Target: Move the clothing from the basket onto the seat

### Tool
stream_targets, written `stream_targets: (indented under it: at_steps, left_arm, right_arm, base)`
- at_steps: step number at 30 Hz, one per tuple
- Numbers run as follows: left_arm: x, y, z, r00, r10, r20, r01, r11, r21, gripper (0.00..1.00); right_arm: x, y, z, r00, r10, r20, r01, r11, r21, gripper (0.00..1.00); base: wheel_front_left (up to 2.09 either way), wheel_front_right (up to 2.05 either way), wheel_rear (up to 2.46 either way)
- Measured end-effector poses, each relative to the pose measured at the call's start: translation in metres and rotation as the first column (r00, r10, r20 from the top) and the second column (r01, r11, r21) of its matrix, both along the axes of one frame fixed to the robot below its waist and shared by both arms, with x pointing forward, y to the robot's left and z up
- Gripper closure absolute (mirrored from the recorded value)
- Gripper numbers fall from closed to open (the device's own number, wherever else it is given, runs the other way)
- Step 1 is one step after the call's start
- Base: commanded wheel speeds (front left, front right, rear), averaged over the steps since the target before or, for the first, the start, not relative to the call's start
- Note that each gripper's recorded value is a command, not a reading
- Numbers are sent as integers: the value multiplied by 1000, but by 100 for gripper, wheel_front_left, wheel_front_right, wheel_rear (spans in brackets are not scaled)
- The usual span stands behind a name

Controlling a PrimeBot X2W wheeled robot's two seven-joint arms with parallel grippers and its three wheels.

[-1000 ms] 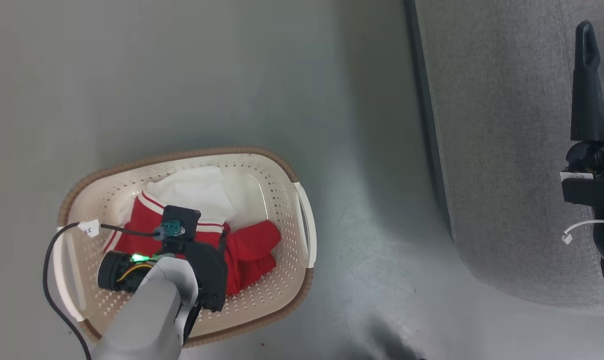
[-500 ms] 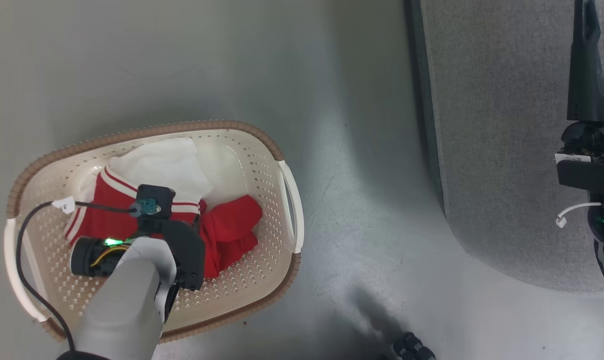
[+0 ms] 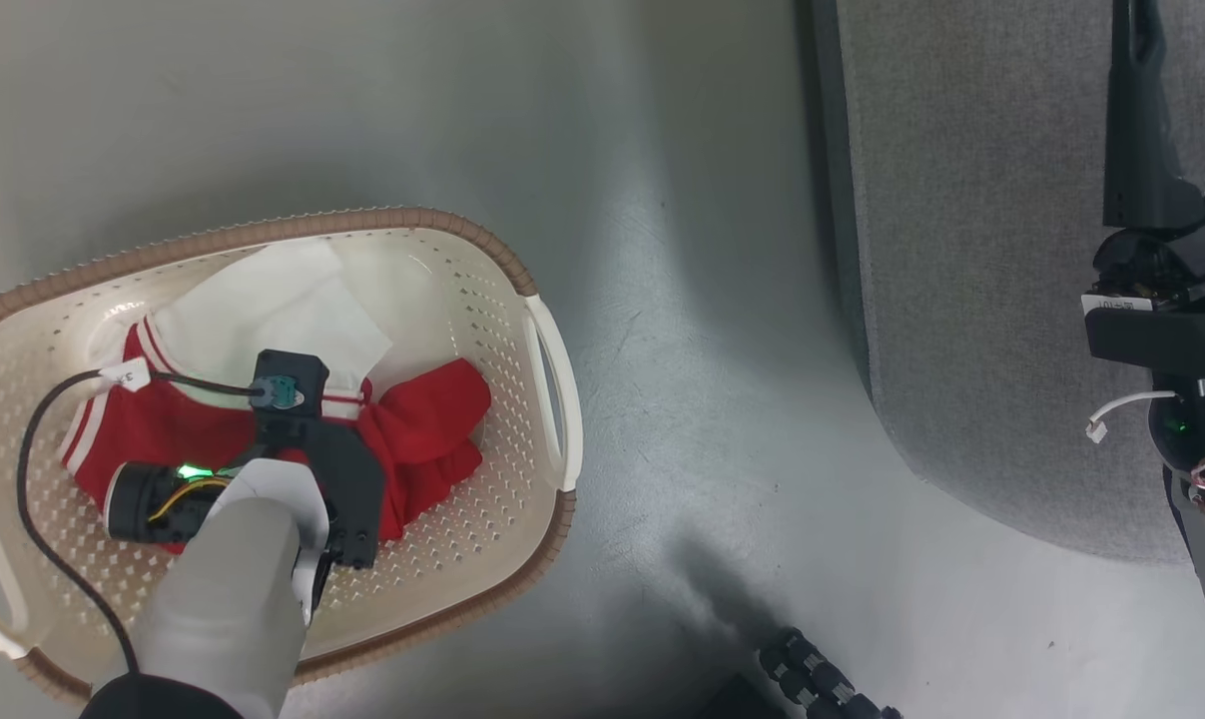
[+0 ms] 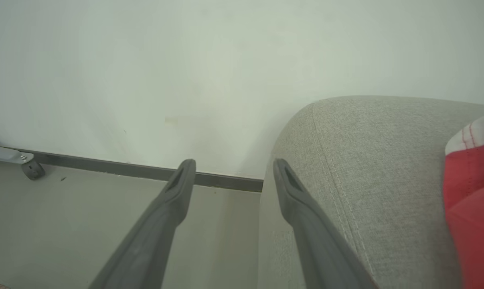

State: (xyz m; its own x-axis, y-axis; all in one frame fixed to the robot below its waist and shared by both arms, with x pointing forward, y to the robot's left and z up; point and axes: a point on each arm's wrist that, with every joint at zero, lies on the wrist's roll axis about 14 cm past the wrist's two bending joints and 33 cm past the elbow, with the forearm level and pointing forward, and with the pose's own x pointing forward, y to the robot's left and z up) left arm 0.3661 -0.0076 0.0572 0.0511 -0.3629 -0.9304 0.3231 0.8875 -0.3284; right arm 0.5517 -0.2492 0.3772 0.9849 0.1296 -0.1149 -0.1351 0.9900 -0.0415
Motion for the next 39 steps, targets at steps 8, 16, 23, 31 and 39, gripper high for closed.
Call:
stream_targets:
  at_steps: [8,16,23,31,39]
  left_arm:
    - [-15,3,-5,995,-79,-55,82,995,51,72]
    - [-12,0,-1,996,-75,-45,77,996,37,100]
    - [0,-3,10,999,-40,-7,40,999,1,100]
    - [23,-7,36,997,13,82,-8,998,-70,100]
    - [40,-11,73,979,57,193,-29,989,-146,100]
  right_arm:
    - [1,-3,-4,1000,-6,-13,5,1000,-8,0]
    - [0,-4,-5,1000,-11,-18,10,1000,-6,0]
    - [0,-4,0,1000,-20,-12,20,1000,3,0]
    - [2,-8,22,999,-40,28,39,999,12,0]
    - [0,-14,52,995,-63,81,61,998,21,0]
  base:
    - [0,0,0]
    - [0,0,0]
    - [0,0,0]
    - [0,0,0]
    - [0,0,0]
